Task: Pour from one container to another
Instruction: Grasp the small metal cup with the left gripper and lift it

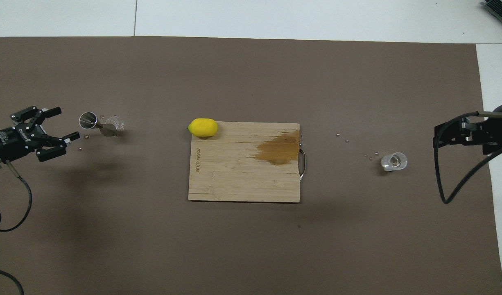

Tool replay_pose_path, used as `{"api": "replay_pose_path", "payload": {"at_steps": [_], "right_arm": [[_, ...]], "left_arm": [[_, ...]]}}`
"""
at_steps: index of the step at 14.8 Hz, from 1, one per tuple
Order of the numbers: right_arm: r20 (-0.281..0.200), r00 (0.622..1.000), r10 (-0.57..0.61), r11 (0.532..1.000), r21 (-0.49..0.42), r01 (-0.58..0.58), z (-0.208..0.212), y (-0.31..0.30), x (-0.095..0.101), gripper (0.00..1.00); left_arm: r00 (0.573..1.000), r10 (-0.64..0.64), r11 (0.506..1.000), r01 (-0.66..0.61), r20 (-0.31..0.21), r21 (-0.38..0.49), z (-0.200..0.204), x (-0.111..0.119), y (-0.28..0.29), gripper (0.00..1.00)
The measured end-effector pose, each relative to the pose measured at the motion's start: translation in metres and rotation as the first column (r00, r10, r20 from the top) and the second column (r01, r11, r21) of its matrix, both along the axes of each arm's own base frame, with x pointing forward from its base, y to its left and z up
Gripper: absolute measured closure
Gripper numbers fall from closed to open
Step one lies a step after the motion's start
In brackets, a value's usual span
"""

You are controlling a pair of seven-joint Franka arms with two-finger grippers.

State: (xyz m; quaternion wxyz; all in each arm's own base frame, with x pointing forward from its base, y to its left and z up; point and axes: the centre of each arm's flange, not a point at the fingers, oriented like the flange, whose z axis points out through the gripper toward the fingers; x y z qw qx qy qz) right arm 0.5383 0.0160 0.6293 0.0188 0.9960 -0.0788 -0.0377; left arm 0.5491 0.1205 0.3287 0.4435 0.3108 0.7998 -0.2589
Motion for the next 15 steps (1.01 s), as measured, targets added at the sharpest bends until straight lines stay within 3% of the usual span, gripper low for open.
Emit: {"api": "replay_pose_path", "payload": {"at_steps": [9,15], "right_arm": [[0.0,1.0,0.0,1.0,0.0,0.0,0.0,0.0,0.0,0.0],[0.0,1.0,0.0,1.0,0.0,0.0,0.0,0.0,0.0,0.0]], "left_arm": [[0.998,0.029,0.999,-0.03,0.05,0.016,-0.019,-0.003,-0.034,0.04],[0.999,0.029,0.999,-0.03,0.045,0.021,-0.025,-0.008,-0.032,0.25]]}}
